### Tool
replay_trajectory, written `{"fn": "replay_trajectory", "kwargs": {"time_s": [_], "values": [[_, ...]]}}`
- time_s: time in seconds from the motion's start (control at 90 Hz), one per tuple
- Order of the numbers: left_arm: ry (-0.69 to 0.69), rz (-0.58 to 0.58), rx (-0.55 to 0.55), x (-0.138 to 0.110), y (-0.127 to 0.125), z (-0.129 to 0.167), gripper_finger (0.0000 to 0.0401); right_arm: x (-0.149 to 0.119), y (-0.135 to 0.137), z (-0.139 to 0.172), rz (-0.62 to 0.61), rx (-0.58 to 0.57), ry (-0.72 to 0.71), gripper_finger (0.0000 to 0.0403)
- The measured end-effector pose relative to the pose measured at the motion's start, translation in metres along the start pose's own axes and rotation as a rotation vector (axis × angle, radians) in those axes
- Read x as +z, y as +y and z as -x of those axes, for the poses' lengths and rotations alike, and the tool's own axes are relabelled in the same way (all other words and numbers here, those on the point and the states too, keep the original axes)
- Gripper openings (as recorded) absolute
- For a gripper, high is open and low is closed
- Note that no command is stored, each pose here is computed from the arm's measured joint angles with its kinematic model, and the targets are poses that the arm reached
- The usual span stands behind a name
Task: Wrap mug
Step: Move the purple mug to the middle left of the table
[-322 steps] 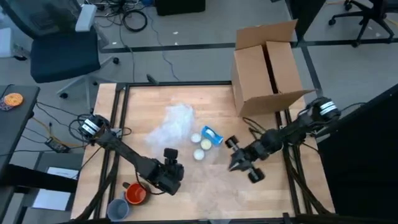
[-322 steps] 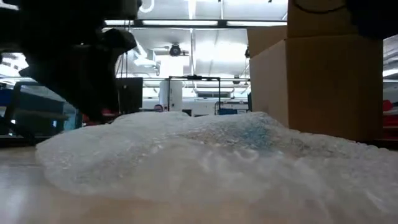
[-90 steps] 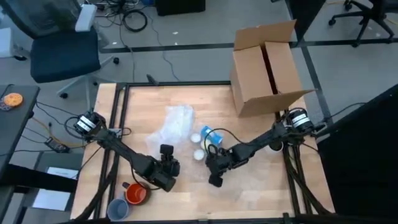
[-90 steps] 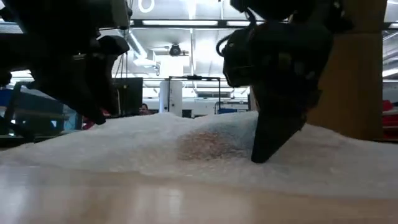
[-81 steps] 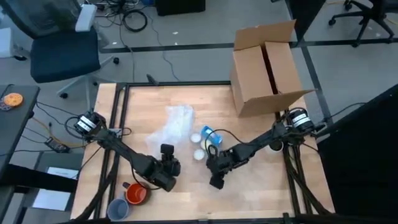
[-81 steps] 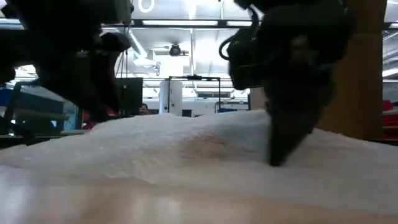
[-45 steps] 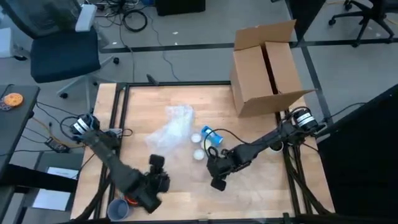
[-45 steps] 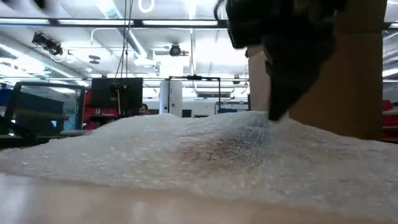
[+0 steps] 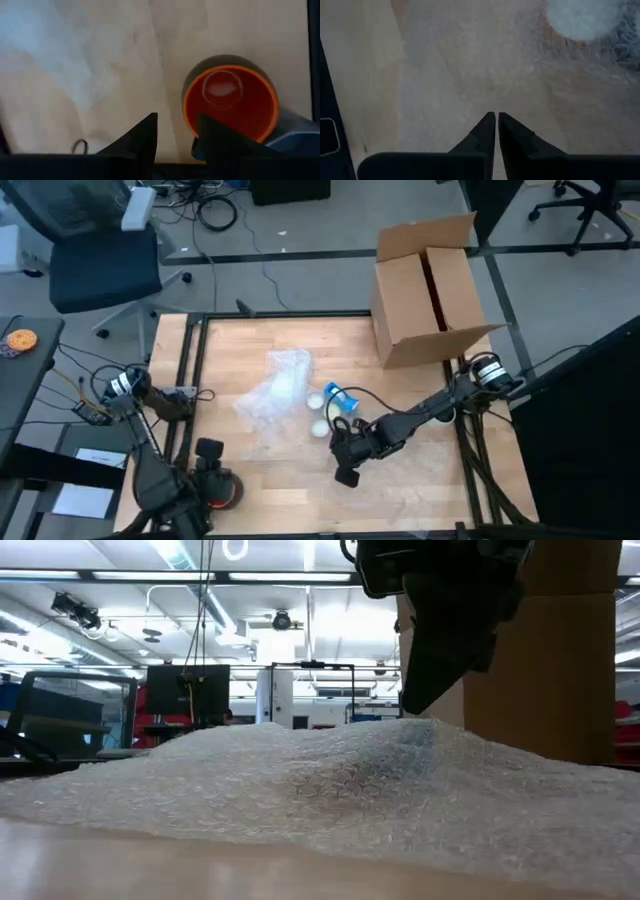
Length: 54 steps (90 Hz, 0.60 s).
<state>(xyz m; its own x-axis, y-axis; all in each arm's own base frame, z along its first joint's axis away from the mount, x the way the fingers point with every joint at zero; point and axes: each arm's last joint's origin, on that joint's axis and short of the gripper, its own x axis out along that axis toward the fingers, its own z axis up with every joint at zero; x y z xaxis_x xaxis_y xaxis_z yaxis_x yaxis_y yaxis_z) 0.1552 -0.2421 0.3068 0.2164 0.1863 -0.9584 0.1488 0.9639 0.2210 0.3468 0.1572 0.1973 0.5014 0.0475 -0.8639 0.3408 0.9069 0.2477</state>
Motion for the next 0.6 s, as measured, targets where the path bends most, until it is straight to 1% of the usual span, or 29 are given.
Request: {"fn": "replay_trajectory", "kwargs": {"time_s": [0.167, 0.311, 0.422, 0.522, 0.6], "values": [[-0.058, 0.041, -0.122, -0.006, 0.006, -0.001, 0.0124, -0.007, 0.006, 0.002, -0.002, 0.01, 0.005, 0.0], [-0.114, 0.114, -0.226, -0.014, 0.013, -0.002, 0.0124, -0.012, 0.011, 0.003, 0.016, 0.009, -0.001, 0.0], [-0.095, 0.163, -0.224, -0.023, 0.019, -0.015, 0.0124, -0.013, 0.012, 0.003, 0.02, 0.006, -0.005, 0.0], [-0.032, 0.209, -0.189, -0.032, 0.024, -0.033, 0.0124, -0.013, 0.012, 0.003, 0.019, 0.005, -0.006, 0.0], [0.023, 0.227, -0.199, -0.036, 0.026, -0.044, 0.0124, -0.012, 0.011, 0.003, 0.016, 0.004, -0.007, 0.0]]}}
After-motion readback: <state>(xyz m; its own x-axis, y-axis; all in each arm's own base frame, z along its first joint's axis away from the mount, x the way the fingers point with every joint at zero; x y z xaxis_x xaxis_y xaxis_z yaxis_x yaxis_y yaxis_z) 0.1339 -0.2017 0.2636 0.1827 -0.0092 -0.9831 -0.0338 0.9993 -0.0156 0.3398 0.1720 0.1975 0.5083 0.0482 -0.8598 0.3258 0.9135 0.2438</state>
